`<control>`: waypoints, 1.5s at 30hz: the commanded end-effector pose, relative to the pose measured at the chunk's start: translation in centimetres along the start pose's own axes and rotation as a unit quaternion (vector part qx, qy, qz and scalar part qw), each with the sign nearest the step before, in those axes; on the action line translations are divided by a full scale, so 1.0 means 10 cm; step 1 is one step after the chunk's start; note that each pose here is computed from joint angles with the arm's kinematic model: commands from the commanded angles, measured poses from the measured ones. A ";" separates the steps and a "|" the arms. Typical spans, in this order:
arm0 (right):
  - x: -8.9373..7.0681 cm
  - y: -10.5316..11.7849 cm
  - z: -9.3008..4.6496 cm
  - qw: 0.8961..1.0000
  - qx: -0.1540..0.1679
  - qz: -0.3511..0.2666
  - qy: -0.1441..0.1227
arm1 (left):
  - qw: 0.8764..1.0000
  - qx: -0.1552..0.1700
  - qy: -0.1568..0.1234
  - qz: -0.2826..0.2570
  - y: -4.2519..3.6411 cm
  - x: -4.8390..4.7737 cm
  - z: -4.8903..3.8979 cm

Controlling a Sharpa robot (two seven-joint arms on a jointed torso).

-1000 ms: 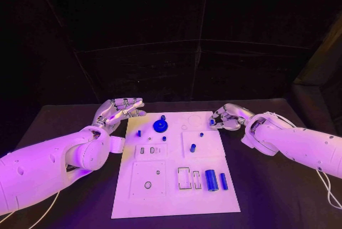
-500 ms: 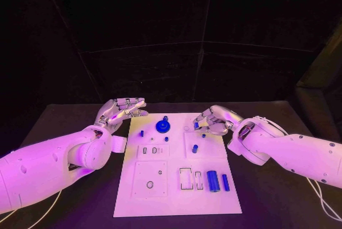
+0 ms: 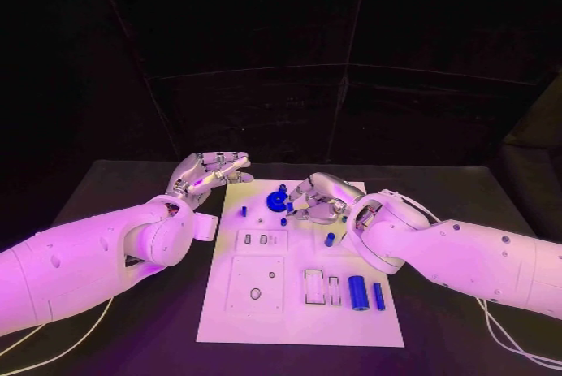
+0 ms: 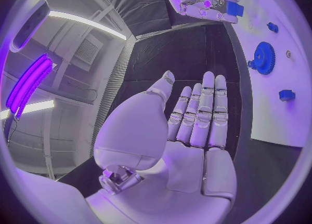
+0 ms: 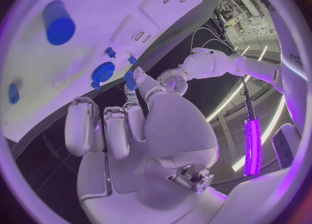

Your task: Assemble the parts on the task board

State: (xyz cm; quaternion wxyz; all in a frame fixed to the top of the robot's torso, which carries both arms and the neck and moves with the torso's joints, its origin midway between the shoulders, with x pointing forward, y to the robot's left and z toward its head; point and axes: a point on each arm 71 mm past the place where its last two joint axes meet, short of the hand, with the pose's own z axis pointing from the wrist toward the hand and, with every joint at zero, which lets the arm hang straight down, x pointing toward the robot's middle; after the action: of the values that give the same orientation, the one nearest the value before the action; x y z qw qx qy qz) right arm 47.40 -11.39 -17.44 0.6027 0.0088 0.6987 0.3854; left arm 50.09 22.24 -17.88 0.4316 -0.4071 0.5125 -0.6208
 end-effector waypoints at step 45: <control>0.58 0.23 0.18 0.991 -0.004 -0.101 0.089 | 1.000 0.004 0.007 -0.001 -0.015 0.044 0.023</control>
State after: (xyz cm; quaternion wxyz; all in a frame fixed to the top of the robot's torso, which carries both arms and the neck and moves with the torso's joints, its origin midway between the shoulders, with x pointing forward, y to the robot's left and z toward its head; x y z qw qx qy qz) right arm 46.37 -6.07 -20.81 0.5784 -0.0861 0.7393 0.3337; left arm 50.15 21.88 -17.85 0.4294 -0.4061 0.5131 -0.6224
